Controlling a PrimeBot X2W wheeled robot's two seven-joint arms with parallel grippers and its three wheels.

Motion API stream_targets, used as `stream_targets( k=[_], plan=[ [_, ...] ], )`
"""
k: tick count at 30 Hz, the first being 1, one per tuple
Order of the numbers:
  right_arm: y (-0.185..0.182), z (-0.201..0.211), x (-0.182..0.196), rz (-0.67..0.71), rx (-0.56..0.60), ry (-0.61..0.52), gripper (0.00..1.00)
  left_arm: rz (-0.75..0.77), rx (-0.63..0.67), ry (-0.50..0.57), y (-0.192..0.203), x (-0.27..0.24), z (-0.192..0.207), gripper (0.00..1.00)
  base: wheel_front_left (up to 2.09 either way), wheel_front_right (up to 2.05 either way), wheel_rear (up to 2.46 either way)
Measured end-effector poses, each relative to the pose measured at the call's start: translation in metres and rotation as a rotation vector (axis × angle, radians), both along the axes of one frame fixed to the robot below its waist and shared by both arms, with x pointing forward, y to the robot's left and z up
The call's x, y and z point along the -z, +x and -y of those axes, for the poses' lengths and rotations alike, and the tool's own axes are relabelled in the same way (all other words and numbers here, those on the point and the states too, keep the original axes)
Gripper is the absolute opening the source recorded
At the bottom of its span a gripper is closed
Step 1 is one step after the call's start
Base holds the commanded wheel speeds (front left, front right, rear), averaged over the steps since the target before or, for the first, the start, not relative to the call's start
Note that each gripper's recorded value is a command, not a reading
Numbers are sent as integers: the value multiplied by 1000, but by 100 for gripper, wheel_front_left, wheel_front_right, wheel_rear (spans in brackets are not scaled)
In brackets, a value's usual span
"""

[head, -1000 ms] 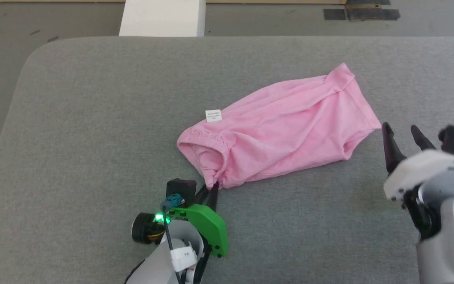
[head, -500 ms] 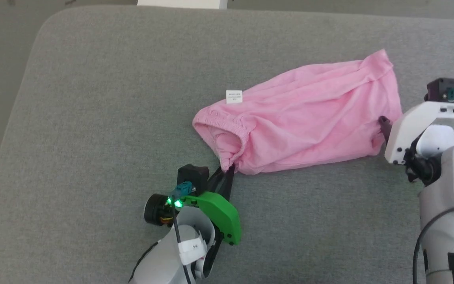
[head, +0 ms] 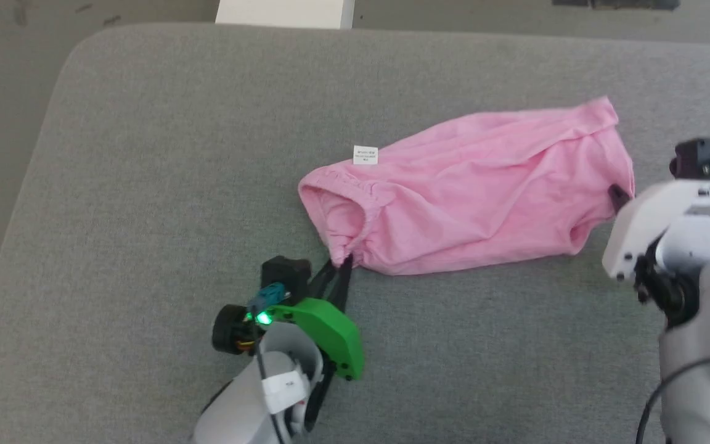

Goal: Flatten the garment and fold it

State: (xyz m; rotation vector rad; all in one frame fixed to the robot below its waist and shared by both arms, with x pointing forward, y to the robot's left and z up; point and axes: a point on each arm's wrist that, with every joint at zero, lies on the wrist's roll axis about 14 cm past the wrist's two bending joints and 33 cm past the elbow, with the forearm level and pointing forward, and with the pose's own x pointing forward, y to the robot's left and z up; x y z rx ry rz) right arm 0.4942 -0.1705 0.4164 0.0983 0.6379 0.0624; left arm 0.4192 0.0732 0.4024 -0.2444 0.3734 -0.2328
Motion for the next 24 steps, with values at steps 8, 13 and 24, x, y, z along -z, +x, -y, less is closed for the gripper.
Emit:
stream_targets(
  k=[8, 13, 24],
  plan=[
    [-61, 14, -26, 75, 22, 40, 0, -7, 57, -24, -20, -20, -2, 0, 0, 0, 0],
    [-101, 36, -20, 34, 84, 65, 0, -61, 68, -65, -37, -24, -3, 0, 0, 0, 0],
    [-153, 51, 29, -91, 155, 69, 100, -249, 90, -113, -86, 5, 8, 100, 0, 0, 0]
  ],
)
